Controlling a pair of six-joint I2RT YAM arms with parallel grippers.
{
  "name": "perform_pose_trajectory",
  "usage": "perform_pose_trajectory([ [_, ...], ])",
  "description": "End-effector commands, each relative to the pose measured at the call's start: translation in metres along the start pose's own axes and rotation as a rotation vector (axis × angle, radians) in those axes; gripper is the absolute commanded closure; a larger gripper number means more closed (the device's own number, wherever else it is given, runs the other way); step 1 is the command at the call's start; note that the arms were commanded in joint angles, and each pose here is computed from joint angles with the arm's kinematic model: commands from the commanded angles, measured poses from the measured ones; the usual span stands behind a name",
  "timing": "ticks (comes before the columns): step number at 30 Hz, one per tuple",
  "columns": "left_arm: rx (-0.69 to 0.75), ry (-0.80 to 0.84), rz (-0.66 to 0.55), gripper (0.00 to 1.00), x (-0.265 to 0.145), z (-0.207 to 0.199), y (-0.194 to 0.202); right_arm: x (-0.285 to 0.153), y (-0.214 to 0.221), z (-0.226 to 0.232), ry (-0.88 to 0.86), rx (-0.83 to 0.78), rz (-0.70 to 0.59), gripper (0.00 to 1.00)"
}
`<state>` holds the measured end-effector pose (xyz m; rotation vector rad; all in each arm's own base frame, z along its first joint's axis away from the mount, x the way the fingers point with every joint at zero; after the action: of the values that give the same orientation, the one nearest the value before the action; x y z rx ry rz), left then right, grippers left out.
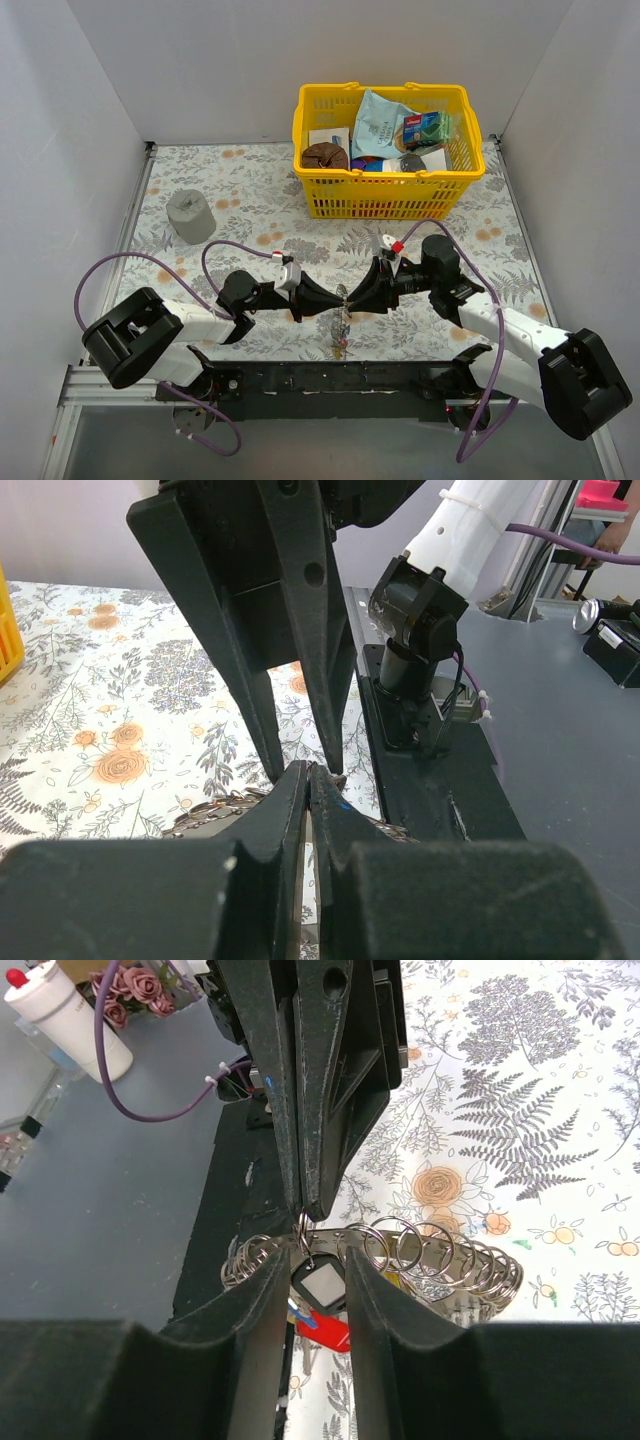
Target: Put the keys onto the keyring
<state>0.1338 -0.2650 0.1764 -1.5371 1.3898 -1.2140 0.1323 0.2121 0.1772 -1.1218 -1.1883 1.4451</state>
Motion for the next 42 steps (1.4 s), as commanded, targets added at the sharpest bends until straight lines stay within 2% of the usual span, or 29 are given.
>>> perform_pose_trajectory([
  [1,0.149,0.066,-0.128,1.00,0.007,-0.009,-0.038,0.004,-0.016,-0.001,-0.039,-0.058,-0.037,0.67],
  [6,0.155,0.066,-0.133,1.00,0.007,-0.010,-0.039,0.004,-0.013,0.000,-0.056,-0.045,-0.032,0.88],
  [13,0.167,0.063,-0.141,1.00,0.006,-0.012,-0.042,0.004,-0.004,0.001,-0.060,-0.033,-0.021,0.99],
  [42,0.192,0.091,-0.163,1.00,0.004,-0.019,-0.049,0.007,0.020,-0.001,-0.073,0.032,0.013,0.99],
])
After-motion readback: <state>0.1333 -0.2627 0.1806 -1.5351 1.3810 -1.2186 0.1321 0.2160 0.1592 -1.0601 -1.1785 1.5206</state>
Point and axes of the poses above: each gripper's point midway between its finger pads, its own x axis out along the fingers, its own z axis along the line the jaws close on, y = z × x, the point moved 6 cm from there along -x, back along the fingers, and after that the axes turned 13 degrees about -x, right-handed, at the moved point
